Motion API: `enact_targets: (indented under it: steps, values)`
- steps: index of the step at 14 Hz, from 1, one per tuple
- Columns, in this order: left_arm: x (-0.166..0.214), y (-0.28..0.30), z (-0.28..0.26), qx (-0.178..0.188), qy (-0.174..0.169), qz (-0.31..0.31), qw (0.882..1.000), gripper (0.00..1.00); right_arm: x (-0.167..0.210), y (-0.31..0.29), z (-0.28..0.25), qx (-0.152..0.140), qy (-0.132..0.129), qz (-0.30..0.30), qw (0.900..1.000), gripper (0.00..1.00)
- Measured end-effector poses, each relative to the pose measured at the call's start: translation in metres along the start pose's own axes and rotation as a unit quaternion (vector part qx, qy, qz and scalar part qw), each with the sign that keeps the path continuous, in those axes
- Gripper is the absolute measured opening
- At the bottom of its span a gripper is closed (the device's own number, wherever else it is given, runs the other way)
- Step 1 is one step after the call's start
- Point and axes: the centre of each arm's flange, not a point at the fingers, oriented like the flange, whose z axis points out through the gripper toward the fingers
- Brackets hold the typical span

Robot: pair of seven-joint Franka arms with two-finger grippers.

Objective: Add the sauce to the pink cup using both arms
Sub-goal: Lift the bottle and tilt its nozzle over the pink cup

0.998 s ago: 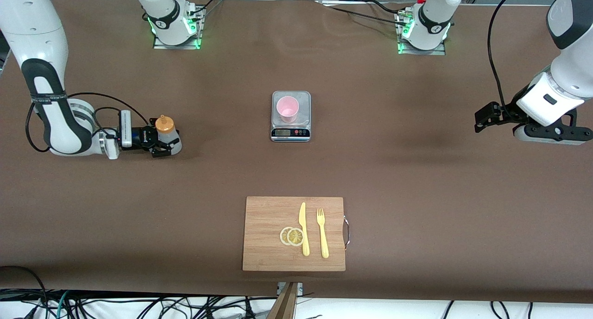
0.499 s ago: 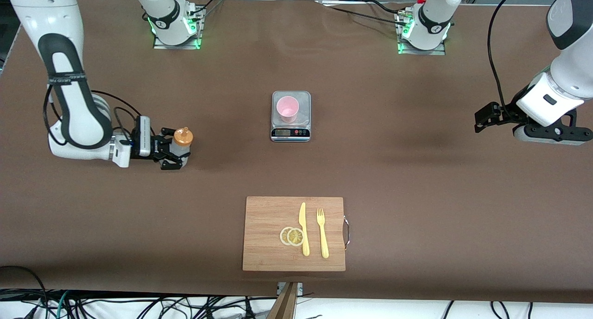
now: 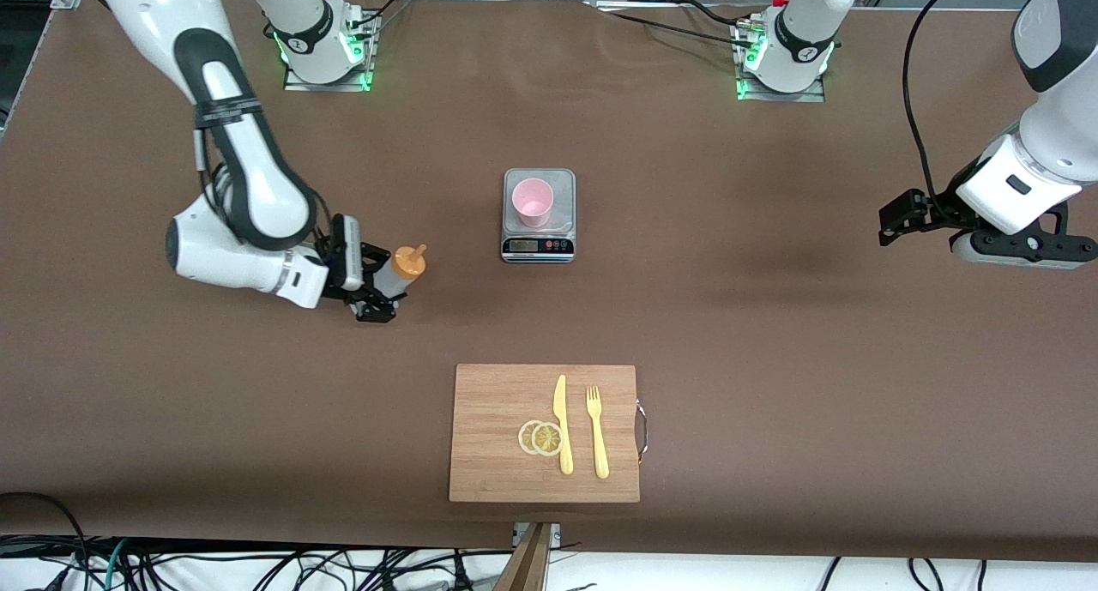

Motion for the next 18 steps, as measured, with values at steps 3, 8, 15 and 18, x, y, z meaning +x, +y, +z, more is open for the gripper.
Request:
enact_targets:
  steps: [3, 8, 15, 18]
  values:
    - [0.000, 0.000, 0.000, 0.000, 0.000, 0.000, 1.000, 1.00, 0.033, 0.002, 0.015, 0.012, -0.055, -0.005, 0.998, 0.32]
    - [0.000, 0.000, 0.000, 0.000, 0.000, 0.000, 1.000, 1.00, 0.084, -0.001, 0.031, 0.030, -0.118, -0.003, 0.993, 0.32]
    - [0.000, 0.000, 0.001, 0.000, -0.001, 0.001, 1.000, 1.00, 0.155, -0.010, 0.055, 0.032, -0.222, 0.007, 0.974, 0.32]
    - [0.001, 0.000, 0.003, 0.000, -0.002, 0.001, 1.000, 1.00, 0.176, -0.019, 0.069, 0.037, -0.250, -0.014, 0.968, 0.32]
